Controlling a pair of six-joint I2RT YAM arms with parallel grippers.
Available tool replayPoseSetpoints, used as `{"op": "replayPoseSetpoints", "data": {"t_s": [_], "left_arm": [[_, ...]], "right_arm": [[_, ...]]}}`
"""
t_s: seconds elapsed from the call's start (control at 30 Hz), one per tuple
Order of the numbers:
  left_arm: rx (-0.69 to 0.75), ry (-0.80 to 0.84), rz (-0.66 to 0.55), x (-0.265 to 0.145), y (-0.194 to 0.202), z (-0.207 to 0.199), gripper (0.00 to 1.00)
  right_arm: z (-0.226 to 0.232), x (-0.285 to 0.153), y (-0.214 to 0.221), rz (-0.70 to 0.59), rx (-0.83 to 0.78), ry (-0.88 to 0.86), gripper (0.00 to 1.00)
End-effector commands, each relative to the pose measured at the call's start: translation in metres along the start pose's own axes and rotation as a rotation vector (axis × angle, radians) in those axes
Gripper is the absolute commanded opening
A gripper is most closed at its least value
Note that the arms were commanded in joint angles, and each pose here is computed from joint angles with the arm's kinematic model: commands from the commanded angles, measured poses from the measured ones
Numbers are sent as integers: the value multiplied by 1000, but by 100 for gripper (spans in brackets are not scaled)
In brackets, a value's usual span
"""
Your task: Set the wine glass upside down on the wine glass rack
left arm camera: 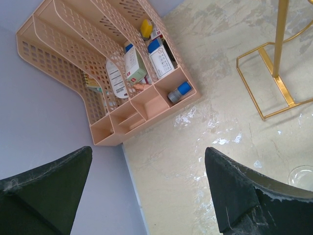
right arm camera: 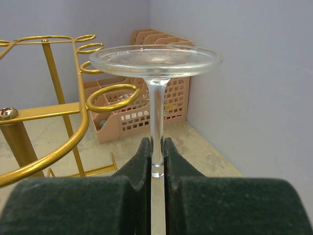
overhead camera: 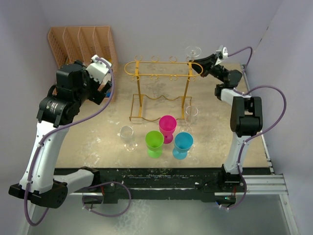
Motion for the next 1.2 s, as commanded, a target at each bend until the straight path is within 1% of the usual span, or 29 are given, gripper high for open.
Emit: {"op": "replayPoseSetpoints", "data": {"t_s": [0.0, 0.27, 0.53, 0.73, 0.87, 1.0, 1.07, 1.17], "left_arm": [[-21, -22, -41, 6, -8, 4, 100], [-10, 46, -34, 18, -9, -5, 100], [-30, 133, -82, 13, -26, -9, 100], [-21, 158, -90, 12, -33, -8, 100], [-15, 170, -82, 11, -38, -4, 100], [-14, 166, -77, 9, -39, -2, 100], [-14, 157, -71, 10, -37, -2, 100], [-16, 142, -64, 10, -34, -1, 100]], "right_arm": [[47, 12, -79, -194, -387, -158, 0], [39, 7, -75, -190, -347, -143, 0], [35, 2, -71, -180, -357, -131, 0], [26, -11, -79, -253, -289, -45, 0], [26, -14, -79, -277, -341, -6, 0], [39, -16, -81, -265, -471, 6, 0], [36, -24, -79, -296, -489, 70, 0], [38, -24, -74, -253, -527, 41, 0]]}}
Point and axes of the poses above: each gripper's point midway between its finger pads, its own x axis out along the fingers, its own z axis along the line the jaws close on, y = z × x, the point moved 4 cm from there along -x, back along the fingers, and after that the axes turned 10 degrees about x, right-handed, at the moved point
